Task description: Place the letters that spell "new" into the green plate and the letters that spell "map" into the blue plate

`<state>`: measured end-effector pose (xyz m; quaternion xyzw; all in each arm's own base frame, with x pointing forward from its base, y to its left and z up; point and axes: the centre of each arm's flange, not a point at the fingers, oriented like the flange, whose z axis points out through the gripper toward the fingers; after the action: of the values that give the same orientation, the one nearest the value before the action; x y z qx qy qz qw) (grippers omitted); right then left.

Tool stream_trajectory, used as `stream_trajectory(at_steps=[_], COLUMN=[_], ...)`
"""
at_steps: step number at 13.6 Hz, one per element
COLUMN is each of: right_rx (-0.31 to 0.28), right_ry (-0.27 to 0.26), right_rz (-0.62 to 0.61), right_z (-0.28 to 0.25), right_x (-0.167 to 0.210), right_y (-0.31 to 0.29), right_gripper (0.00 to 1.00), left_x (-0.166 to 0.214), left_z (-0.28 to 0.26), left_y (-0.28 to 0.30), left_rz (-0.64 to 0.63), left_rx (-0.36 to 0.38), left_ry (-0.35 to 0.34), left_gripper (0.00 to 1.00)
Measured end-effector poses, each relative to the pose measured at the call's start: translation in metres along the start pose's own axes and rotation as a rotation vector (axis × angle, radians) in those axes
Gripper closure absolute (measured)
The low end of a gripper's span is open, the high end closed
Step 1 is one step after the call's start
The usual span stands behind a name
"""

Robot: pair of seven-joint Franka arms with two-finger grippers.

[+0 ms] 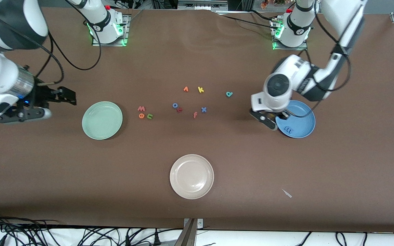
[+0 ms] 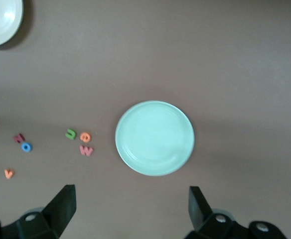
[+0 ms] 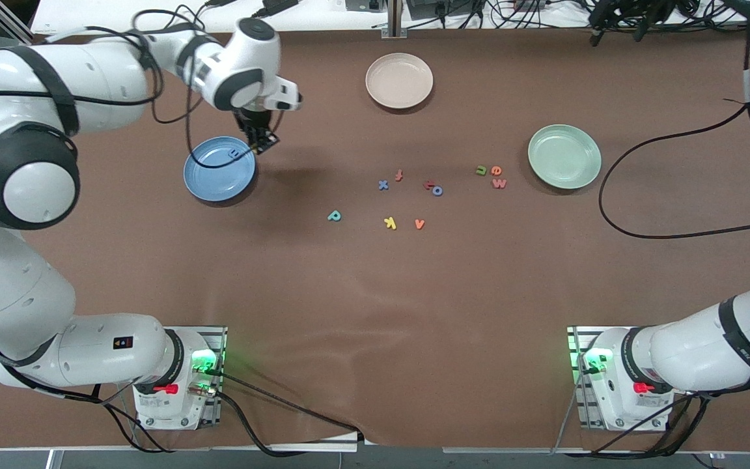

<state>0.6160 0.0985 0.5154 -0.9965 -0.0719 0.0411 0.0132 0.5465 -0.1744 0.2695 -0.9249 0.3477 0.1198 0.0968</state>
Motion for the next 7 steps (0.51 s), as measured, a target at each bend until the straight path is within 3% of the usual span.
stream_trajectory(at_steps=[3,5,7], right_rx=[0.026,0.042,0.055], right_ry=[0.049,0.089,0.117], right_rz=[-0.013,0.001,0.026], right_z=[0.074,0.134,0.183], right_x=[0.020,0.016,-0.002], right_y=[-0.044,-0.074,-0.094], right_gripper=[0.00,0.00,0.00], left_x=[-0.025,-0.018,-0.004], left_z=[0.024,0.019,0.004], left_y=[-0.045,-0.030,0.008], left_rz=[-0.015,0.002,0.015], left_rx=[-0.043,-0.063,-0.131], left_ry=[-0.025,-0.011,0.018], left_gripper=[0.47,0.27,0.07])
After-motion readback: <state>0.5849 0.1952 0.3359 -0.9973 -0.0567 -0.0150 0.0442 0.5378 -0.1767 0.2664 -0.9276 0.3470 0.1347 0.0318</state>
